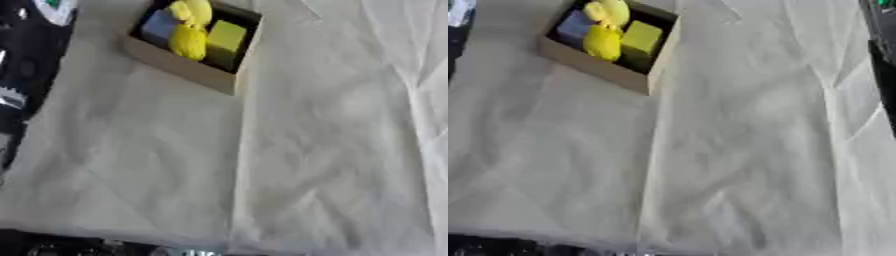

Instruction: Pick up objects on the table and place them in the box.

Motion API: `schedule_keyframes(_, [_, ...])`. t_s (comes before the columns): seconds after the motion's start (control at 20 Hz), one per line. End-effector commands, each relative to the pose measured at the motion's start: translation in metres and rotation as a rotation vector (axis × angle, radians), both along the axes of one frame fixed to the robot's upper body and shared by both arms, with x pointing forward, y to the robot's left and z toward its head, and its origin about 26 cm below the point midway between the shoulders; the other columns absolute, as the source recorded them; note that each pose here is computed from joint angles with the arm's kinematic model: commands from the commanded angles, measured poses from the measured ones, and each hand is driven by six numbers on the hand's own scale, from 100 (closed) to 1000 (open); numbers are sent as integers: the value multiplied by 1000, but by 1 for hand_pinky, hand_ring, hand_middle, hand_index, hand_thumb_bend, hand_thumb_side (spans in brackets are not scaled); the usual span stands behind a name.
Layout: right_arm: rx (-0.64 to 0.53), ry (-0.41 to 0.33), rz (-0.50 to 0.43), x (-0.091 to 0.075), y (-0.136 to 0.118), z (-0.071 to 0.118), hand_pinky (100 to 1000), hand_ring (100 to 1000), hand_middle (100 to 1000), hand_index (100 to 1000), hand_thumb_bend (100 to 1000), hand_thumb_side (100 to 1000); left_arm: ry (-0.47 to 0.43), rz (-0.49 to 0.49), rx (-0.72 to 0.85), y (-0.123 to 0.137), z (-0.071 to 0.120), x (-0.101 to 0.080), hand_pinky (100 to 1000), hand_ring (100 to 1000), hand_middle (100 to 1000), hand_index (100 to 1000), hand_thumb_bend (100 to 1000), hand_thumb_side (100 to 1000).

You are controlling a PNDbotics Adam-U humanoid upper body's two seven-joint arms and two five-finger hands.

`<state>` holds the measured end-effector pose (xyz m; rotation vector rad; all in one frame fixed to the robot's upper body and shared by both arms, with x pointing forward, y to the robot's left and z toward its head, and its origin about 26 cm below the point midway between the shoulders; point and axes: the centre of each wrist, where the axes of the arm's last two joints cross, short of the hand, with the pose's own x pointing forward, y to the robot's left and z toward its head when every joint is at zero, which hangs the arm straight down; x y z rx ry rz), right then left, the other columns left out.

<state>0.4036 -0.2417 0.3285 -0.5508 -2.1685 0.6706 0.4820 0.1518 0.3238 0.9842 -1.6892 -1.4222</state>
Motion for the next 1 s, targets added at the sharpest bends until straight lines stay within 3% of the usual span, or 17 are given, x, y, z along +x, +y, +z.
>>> schedule_keyframes(0.05, [-3, -47, 17, -7, 2, 15, 827, 803, 682, 866, 100, 679, -29, 48, 9, -9, -6, 8, 781, 796, 738, 732, 100, 118])
schedule_keyframes(0.15, [0, -44, 9, -6, 0, 14, 827, 803, 681, 866, 100, 681, -12, 65, 31, -9, -18, 13, 806, 825, 767, 783, 114, 101])
schedule_keyframes(0.2, [3, -41, 6, -6, -1, 13, 827, 802, 681, 866, 100, 684, 8, 64, 44, -8, -24, 15, 836, 866, 822, 895, 183, 100])
schedule_keyframes(0.3, [8, -37, 8, -6, -1, 12, 827, 802, 680, 865, 100, 686, 48, 55, 74, -8, -31, 18, 862, 901, 863, 987, 317, 234])
schedule_keyframes(0.35, [7, -34, 11, -6, 0, 11, 827, 799, 680, 865, 100, 686, 59, 51, 86, -7, -32, 18, 870, 917, 878, 1000, 424, 346])
schedule_keyframes(0.5, [1, -27, 10, -5, -1, 10, 827, 798, 680, 865, 100, 686, 64, 38, 87, -3, -27, 17, 884, 938, 898, 1000, 619, 434])
schedule_keyframes(0.6, [1, -21, 5, -4, -3, 8, 827, 798, 680, 865, 100, 687, 53, 27, 78, -1, -19, 15, 879, 933, 892, 1000, 624, 432])
schedule_keyframes(0.75, [4, -13, -2, -4, -5, 6, 827, 798, 680, 865, 100, 687, 24, -6, 45, 0, -6, 9, 874, 927, 887, 1000, 532, 420])
schedule_keyframes(0.8, [4, -12, -3, -4, -5, 5, 827, 798, 680, 865, 100, 685, 2, -18, 20, 1, 0, 6, 859, 914, 873, 977, 343, 363])
schedule_keyframes(0.9, [3, -12, -6, -4, -6, 4, 826, 799, 680, 865, 100, 680, -84, -33, -51, 4, 17, -5, 828, 880, 835, 916, 135, 198])
schedule_keyframes(1.0, [4, -18, -8, -5, -7, 5, 826, 799, 681, 865, 100, 672, -181, -73, -137, 7, 33, -21, 814, 858, 815, 890, 100, 213])
